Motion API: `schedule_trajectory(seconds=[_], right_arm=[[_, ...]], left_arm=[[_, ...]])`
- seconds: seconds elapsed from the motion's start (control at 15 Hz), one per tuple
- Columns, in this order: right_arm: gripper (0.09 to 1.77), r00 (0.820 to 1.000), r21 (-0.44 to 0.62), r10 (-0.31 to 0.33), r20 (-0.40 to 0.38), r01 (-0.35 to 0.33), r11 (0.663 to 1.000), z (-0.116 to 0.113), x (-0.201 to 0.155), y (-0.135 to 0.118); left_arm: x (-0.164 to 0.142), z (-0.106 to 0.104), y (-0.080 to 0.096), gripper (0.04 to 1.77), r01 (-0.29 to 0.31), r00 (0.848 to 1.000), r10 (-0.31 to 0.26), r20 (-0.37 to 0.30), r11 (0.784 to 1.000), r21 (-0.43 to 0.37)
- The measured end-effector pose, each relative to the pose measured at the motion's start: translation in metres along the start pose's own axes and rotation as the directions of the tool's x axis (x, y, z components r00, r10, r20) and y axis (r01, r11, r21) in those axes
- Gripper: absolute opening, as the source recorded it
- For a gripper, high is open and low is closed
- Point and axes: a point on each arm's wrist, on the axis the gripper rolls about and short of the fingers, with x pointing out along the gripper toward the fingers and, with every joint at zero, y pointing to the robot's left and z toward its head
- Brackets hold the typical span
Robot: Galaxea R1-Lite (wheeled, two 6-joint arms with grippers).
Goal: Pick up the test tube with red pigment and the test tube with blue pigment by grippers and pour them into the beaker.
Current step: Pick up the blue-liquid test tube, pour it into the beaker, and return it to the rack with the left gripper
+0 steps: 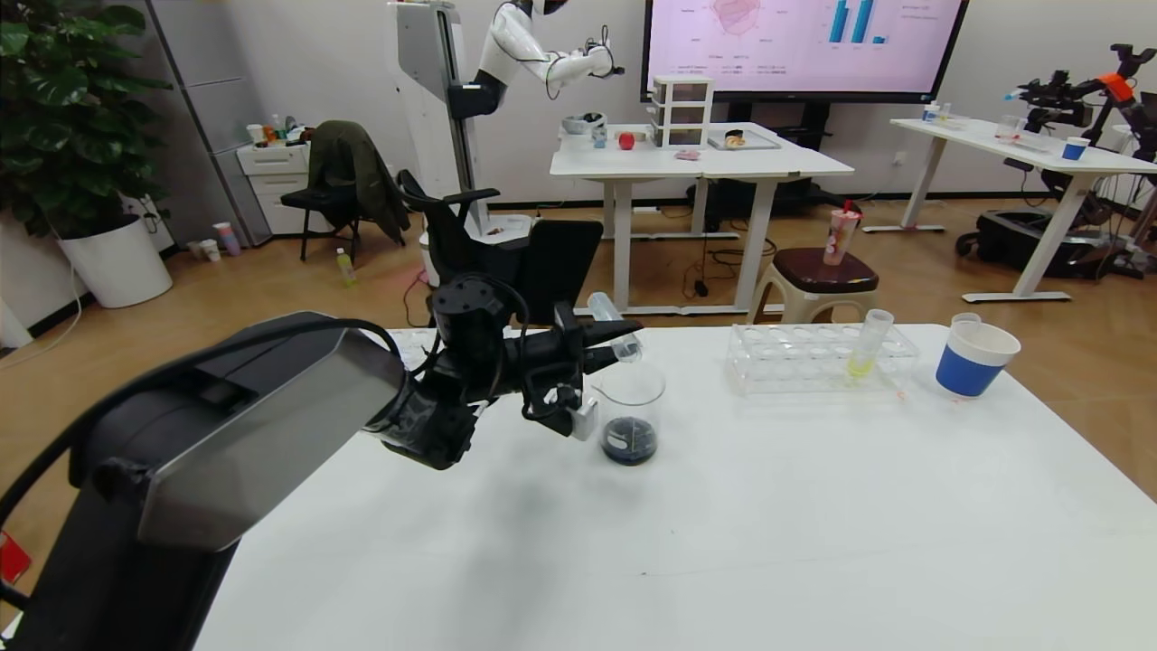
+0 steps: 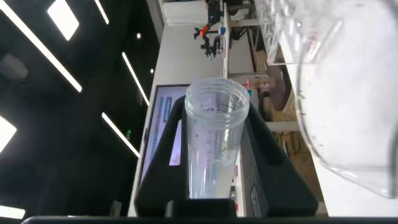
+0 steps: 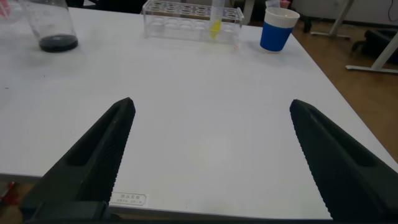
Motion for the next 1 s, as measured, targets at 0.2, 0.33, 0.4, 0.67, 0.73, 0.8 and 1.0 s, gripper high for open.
schedule_trajectory(seconds=[0.2,0.33,0.4,0.67,0.73,0.8,1.0], right_arm=[[1.74,1.000,0.000,0.000,0.000,0.000,1.000,0.000,0.000,0.000],[1.74,1.000,0.000,0.000,0.000,0.000,1.000,0.000,0.000,0.000],[1.74,1.000,0.000,0.000,0.000,0.000,1.000,0.000,0.000,0.000],[1.74,1.000,0.000,0.000,0.000,0.000,1.000,0.000,0.000,0.000],[1.74,1.000,0.000,0.000,0.000,0.000,1.000,0.000,0.000,0.000],[1.74,1.000,0.000,0.001,0.000,-0.001,1.000,0.000,0.000,0.000],[1.74,1.000,0.000,0.000,0.000,0.000,1.000,0.000,0.000,0.000]], left_arm=[[0.003,0.005,0.031,0.50,-0.111,0.992,0.097,-0.083,0.975,-0.195],[0.006,0.015,0.050,0.50,-0.306,0.937,0.211,-0.280,0.883,-0.357],[0.009,0.022,0.055,0.50,-0.423,0.880,0.252,-0.403,0.803,-0.420],[0.020,0.046,0.064,0.50,-0.745,0.649,0.232,-0.724,0.385,-0.545],[0.020,0.047,0.063,0.50,-0.782,0.611,0.201,-0.766,0.304,-0.544],[0.019,0.047,0.062,0.50,-0.802,0.591,0.177,-0.787,0.235,-0.550],[0.016,0.050,0.056,0.50,-0.819,0.573,0.120,-0.811,0.074,-0.568]])
